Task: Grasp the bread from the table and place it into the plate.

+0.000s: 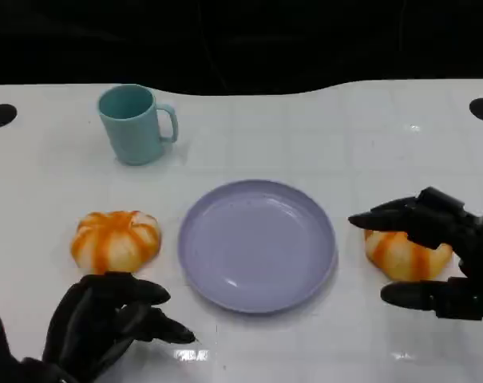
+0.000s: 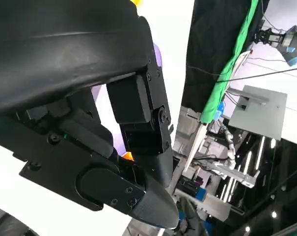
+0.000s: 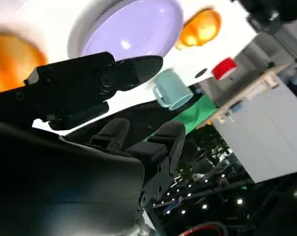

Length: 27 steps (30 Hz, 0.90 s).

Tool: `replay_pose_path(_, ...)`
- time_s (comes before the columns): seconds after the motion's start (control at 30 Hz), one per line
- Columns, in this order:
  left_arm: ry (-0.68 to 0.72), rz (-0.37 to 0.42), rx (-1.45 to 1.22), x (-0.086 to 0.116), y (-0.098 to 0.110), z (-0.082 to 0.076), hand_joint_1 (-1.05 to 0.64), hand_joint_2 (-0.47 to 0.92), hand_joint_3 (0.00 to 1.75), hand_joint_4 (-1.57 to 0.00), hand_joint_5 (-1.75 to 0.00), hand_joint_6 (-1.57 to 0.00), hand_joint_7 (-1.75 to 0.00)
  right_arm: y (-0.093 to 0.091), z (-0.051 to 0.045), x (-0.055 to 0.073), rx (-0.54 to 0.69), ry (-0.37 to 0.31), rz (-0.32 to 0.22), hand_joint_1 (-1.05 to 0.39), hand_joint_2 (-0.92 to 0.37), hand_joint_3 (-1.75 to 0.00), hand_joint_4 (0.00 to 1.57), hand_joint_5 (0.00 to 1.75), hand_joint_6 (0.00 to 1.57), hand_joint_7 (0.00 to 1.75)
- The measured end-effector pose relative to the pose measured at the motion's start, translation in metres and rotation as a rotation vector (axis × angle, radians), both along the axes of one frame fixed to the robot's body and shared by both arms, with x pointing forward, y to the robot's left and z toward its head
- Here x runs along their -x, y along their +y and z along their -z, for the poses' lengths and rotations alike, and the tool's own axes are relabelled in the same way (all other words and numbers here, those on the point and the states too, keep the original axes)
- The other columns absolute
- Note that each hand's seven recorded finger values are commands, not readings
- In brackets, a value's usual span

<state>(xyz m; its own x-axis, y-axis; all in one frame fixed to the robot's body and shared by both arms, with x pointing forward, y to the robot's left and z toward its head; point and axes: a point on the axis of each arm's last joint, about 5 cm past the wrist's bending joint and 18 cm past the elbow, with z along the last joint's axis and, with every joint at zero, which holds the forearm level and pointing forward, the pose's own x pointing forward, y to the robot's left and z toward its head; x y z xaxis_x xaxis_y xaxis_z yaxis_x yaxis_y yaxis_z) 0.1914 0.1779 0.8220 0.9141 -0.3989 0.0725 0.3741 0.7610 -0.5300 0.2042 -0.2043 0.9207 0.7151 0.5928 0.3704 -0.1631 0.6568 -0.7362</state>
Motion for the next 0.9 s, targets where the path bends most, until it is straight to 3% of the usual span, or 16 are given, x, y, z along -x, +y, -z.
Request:
replay_pose_path(0.13,0.001,0.0,0.001,0.0,0.0,0.0,-0.99,0.78,0.0,-1.57,-0.23,-1.56,0.0,-0.002,-0.005,-0.001,0.116,-0.023,0.05,-0.45,-0.84,0.0,0.0,0.45,0.28,0.08)
replay_pose_path(0.37,-0.002,0.0,0.0,0.0,0.0,0.0,-0.99,0.79,0.01,-1.57,-0.23,-1.57,0.0,-0.006,-0.0133,0.0,0.297,-0.072,0.137,-0.44,-0.79,0.0,0.0,0.37,0.25,0.04)
replay_pose_path(0.43,-0.004,-0.001,-0.002,0.0,0.0,0.0,-1.0,0.79,0.0,-1.57,-0.23,-1.57,0.0,-0.007,-0.0146,0.0,0.324,-0.081,0.154,-0.3,-0.71,0.0,0.0,0.34,0.27,0.04)
replay_pose_path(0.53,-0.008,0.0,-0.008,0.0,-0.001,0.0,-1.0,0.79,0.0,-1.57,-0.23,-1.57,0.0,-0.008,-0.016,0.0,0.362,-0.081,0.17,-0.22,-0.69,-0.01,0.0,0.34,0.28,0.04)
replay_pose_path(0.77,-0.004,-0.01,-0.01,0.0,-0.001,0.0,-1.0,0.79,0.0,-1.57,-0.23,-1.57,0.0,-0.006,-0.0149,-0.001,0.462,-0.078,0.189,-0.27,-0.71,-0.01,0.01,0.4,0.29,0.03)
replay_pose_path(0.9,-0.001,-0.013,-0.007,0.0,-0.002,0.0,-1.0,0.78,0.0,-1.57,-0.23,-1.57,0.0,-0.003,-0.0111,-0.009,0.515,-0.055,0.182,-0.33,-0.7,0.0,0.01,0.43,0.3,0.02)
